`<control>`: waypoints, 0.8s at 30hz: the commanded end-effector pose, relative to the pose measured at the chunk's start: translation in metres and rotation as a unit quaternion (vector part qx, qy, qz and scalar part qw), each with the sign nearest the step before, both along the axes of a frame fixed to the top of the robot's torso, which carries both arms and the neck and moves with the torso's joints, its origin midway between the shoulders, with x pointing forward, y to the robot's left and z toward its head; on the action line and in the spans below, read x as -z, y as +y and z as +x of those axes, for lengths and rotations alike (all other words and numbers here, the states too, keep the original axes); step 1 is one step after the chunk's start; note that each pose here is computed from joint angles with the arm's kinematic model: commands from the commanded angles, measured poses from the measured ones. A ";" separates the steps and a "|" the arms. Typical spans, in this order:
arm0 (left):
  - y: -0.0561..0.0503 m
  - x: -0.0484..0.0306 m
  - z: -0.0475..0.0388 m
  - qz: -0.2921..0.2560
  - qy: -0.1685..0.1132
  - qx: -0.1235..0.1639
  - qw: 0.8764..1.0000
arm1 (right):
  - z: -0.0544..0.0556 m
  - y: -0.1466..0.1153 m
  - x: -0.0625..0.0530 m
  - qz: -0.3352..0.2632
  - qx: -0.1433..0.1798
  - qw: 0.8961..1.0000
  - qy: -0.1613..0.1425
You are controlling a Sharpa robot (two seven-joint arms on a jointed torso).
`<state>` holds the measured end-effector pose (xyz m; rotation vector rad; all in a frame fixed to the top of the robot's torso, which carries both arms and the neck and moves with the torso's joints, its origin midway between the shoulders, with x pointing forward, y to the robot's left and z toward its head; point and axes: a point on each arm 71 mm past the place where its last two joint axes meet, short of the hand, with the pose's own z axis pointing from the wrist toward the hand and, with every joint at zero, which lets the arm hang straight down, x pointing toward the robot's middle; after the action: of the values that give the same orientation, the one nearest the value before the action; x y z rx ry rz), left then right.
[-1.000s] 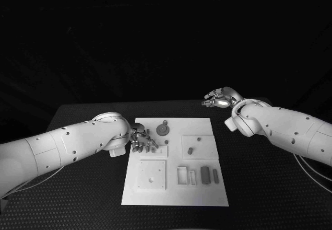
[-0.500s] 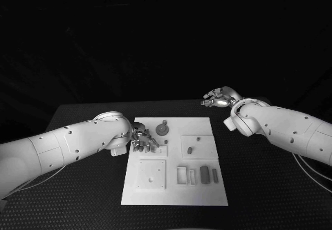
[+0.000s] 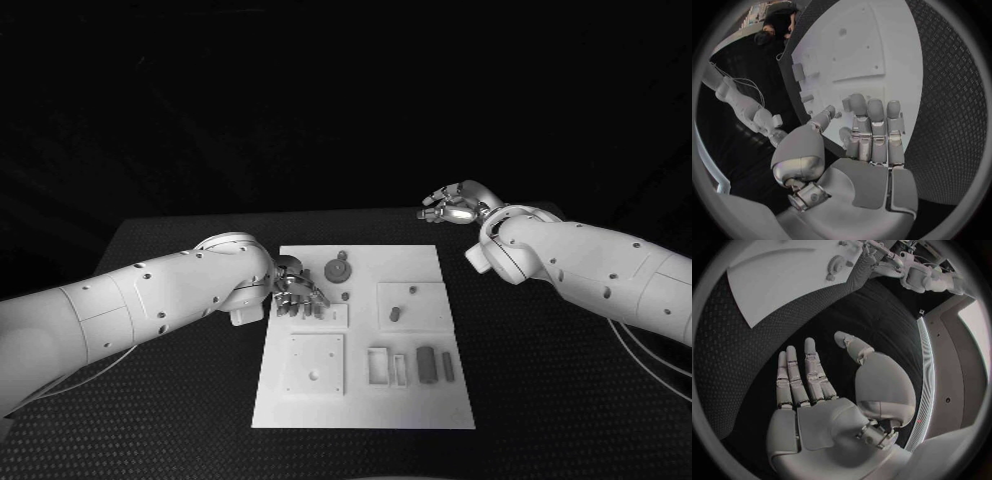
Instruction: Assemble the parts on the task board
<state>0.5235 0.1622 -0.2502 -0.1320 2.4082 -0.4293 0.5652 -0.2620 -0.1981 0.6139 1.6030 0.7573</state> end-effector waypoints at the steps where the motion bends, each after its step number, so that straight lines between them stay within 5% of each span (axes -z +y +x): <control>1: -0.003 0.0002 -0.0001 -0.004 0.005 0.008 1.000 | 0.000 0.002 0.000 -0.001 -0.008 1.000 0.001; 24: -0.004 0.0029 0.0016 0.003 0.008 0.012 1.000 | -0.001 0.003 0.000 -0.001 -0.010 1.000 0.001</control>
<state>0.5260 0.1605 -0.2528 -0.1286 2.4158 -0.4204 0.5646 -0.2610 -0.1981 0.6124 1.6045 0.7606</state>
